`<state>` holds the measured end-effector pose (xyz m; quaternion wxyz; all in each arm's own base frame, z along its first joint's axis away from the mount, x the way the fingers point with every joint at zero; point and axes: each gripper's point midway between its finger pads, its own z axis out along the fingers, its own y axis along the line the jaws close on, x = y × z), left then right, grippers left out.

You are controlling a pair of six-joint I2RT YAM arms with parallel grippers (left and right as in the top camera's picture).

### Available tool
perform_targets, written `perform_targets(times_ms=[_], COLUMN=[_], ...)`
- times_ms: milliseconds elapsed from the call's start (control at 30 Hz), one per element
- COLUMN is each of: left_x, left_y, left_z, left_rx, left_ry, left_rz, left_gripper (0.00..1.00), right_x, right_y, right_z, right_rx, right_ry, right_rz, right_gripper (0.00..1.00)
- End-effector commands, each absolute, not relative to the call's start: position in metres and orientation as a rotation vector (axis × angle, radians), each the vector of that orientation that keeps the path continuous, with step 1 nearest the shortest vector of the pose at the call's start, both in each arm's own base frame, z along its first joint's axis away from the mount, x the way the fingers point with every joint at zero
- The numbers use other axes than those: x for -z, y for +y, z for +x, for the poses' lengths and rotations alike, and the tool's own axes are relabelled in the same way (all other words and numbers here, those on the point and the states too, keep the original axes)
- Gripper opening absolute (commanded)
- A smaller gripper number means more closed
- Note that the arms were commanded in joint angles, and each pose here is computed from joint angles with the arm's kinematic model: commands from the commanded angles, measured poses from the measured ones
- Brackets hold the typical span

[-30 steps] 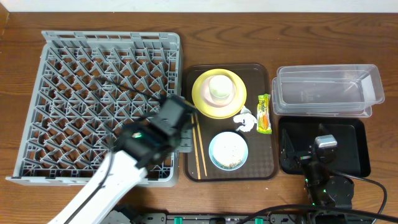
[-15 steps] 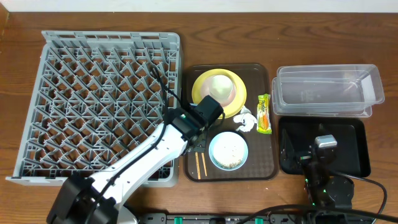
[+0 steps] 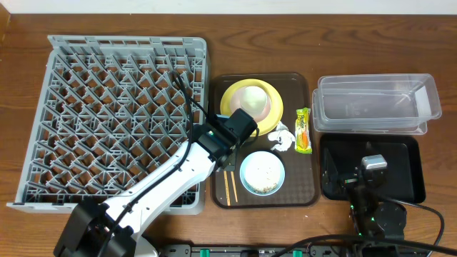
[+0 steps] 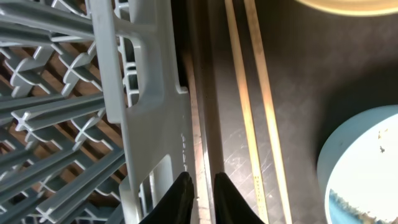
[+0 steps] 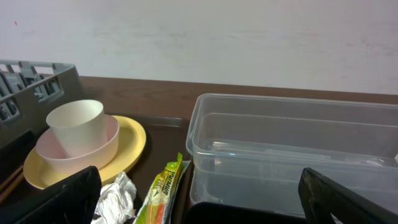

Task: Sort waste into correct bins and load items into the dishwasher
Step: 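Lower the left gripper onto the wooden chopsticks and close on them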

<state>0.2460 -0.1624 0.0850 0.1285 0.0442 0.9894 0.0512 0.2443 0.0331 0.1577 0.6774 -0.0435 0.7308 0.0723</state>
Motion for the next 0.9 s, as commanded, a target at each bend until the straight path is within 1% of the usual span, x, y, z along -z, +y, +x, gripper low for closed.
perform_targets(times_ms=[0,133,333,400,467,733,867], left_x=[-0.083,-0.075,-0.07,-0.069,-0.067,-0.043,-0.031], left_y=[-0.16,-0.165,-0.188,-0.189,-0.189,-0.187,-0.208], left_z=[0.248,0.248,0.243,0.244,0.244,0.238,0.229], left_rx=[-0.165,-0.119,0.062,0.064,0.059,0.005,0.152], left_ry=[2.855,2.86,2.899,2.897,2.902,2.972,3.047], left_rz=[0.107,0.107,0.119,0.119,0.12,0.082,0.134], left_gripper=[0.11,0.11,0.11,0.11,0.08,0.08,0.08], right_x=[-0.157,-0.157,-0.157,-0.157,-0.157,-0.157,-0.157], right_y=[0.036,0.036,0.036,0.036,0.036,0.036,0.036], right_z=[0.244,0.244,0.244,0.244,0.244,0.244,0.244], right_rx=[-0.165,-0.164,-0.164,-0.164,-0.164,-0.164,-0.164], right_ry=[1.644,1.644,1.644,1.644,1.644,1.644,1.644], right_rz=[-0.118,-0.117,-0.117,-0.117,-0.117,-0.117,-0.118], right_gripper=[0.99,0.99,0.99,0.99,0.99,0.99,0.99])
